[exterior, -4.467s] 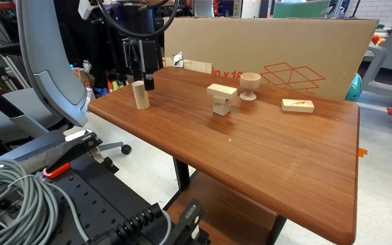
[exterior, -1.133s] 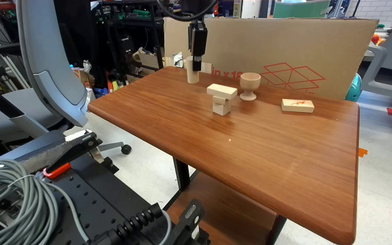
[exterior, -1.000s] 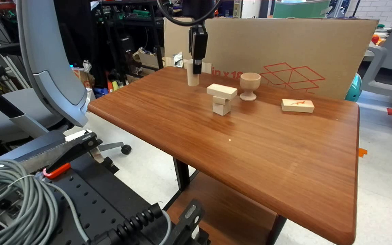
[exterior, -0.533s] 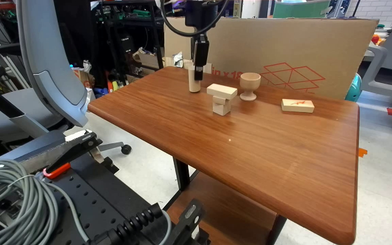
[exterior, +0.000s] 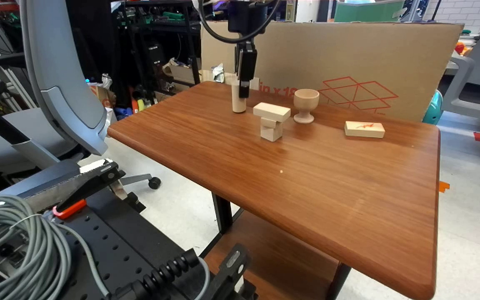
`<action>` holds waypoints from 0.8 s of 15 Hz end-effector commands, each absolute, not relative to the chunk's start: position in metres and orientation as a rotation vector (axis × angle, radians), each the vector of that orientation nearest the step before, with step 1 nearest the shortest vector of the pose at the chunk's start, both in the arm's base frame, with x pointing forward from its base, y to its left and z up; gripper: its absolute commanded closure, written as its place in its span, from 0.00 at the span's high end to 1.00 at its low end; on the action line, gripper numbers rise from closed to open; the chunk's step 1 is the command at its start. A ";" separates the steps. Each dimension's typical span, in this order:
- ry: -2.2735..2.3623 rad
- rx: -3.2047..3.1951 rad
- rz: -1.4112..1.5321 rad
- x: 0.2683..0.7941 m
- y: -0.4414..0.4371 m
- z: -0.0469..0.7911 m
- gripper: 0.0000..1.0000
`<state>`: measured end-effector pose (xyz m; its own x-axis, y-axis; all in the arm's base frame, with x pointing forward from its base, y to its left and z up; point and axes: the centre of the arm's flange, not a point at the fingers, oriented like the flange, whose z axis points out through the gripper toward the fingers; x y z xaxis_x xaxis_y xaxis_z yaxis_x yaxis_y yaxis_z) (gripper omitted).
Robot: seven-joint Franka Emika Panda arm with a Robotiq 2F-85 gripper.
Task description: Move the wooden cylinder on the left backwards
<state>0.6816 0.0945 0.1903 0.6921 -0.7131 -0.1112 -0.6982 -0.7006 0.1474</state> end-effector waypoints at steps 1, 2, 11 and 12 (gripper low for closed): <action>-1.187 2.777 -0.265 0.692 0.094 0.192 0.67; -1.191 2.777 -0.273 0.692 0.094 0.193 0.76; -1.036 2.945 -0.223 0.637 0.134 0.299 1.00; -0.961 2.978 -0.225 0.624 0.140 0.316 1.00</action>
